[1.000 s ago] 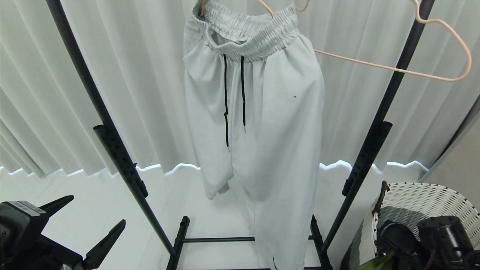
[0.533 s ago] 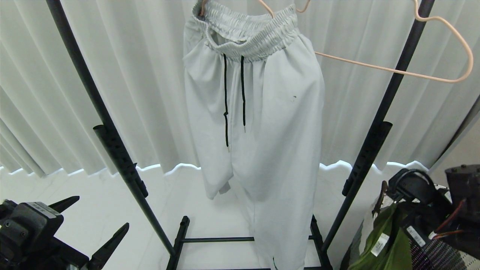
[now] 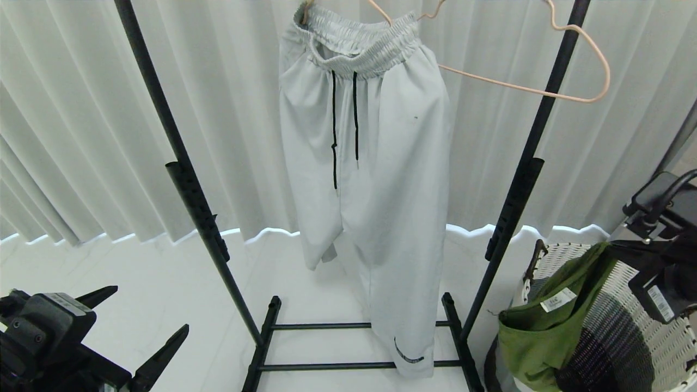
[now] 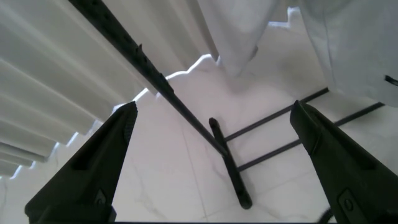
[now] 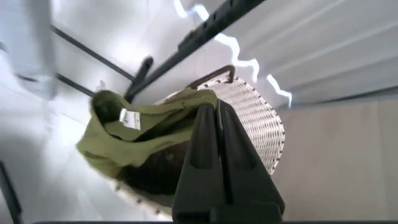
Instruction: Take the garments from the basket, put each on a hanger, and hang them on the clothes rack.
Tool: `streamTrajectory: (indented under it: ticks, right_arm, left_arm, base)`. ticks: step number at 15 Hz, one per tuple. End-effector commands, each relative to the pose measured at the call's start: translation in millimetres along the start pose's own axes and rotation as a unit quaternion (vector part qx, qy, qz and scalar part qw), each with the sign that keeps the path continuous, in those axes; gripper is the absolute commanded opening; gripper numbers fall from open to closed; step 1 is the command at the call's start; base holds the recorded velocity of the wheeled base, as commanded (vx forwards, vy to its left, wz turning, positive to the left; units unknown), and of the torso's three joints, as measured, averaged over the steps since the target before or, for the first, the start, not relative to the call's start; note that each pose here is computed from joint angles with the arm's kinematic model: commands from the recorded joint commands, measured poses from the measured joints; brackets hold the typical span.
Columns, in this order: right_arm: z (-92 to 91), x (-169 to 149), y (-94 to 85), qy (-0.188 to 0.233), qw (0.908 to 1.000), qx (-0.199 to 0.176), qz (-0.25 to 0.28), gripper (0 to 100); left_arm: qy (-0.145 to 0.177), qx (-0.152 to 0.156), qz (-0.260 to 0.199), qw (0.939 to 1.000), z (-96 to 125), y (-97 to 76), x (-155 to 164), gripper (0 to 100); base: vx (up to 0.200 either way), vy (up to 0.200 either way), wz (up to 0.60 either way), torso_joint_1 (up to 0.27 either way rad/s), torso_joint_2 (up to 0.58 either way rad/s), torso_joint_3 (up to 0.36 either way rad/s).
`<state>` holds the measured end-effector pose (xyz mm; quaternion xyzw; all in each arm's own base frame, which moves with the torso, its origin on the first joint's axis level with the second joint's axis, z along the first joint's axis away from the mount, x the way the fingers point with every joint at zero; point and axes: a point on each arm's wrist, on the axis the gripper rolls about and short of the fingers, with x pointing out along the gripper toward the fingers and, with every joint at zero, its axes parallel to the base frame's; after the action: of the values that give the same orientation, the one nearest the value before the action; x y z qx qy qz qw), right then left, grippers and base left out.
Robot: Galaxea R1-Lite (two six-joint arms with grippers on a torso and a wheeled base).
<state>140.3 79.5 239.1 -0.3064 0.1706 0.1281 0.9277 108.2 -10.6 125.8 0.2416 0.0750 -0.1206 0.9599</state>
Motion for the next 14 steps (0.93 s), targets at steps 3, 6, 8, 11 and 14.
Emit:
streamTrajectory:
  ticks: [3,6,8,11,14]
  right_arm:
    - [20.2,-13.0,-0.3,-0.050,0.9986,-0.001,0.016,0]
    - [38.2,-20.3,8.4,-0.090,0.9946,-0.009,0.050,0]
    - [53.6,-26.1,20.6,-0.123,0.9882,-0.005,0.090,0]
    - [73.5,-35.6,39.8,-0.154,0.9765,0.027,0.149,0]
    - [86.8,-40.6,45.0,-0.176,0.9699,0.029,0.165,0]
  left_arm:
    - [-0.004,0.000,-0.002,1.0000,1.0,0.3,0.3,100]
    - [-0.024,0.004,-0.036,0.9991,6.4,-6.3,1.3,100]
    - [-0.057,-0.003,-0.096,0.9938,17.5,-17.1,4.6,100]
    - [-0.111,-0.045,-0.213,0.9696,47.2,-42.2,10.0,100]
    - [-0.109,-0.048,-0.270,0.9555,70.2,-63.4,36.1,100]
  base:
    - [-0.133,0.000,0.00,0.003,0.00,0.000]
    - [0.000,0.000,0.00,0.000,0.00,0.000]
    - [0.000,0.000,0.00,0.000,0.00,0.000]
    - [0.000,0.000,0.00,0.000,0.00,0.000]
    - [0.000,0.000,0.00,0.000,0.00,0.000]
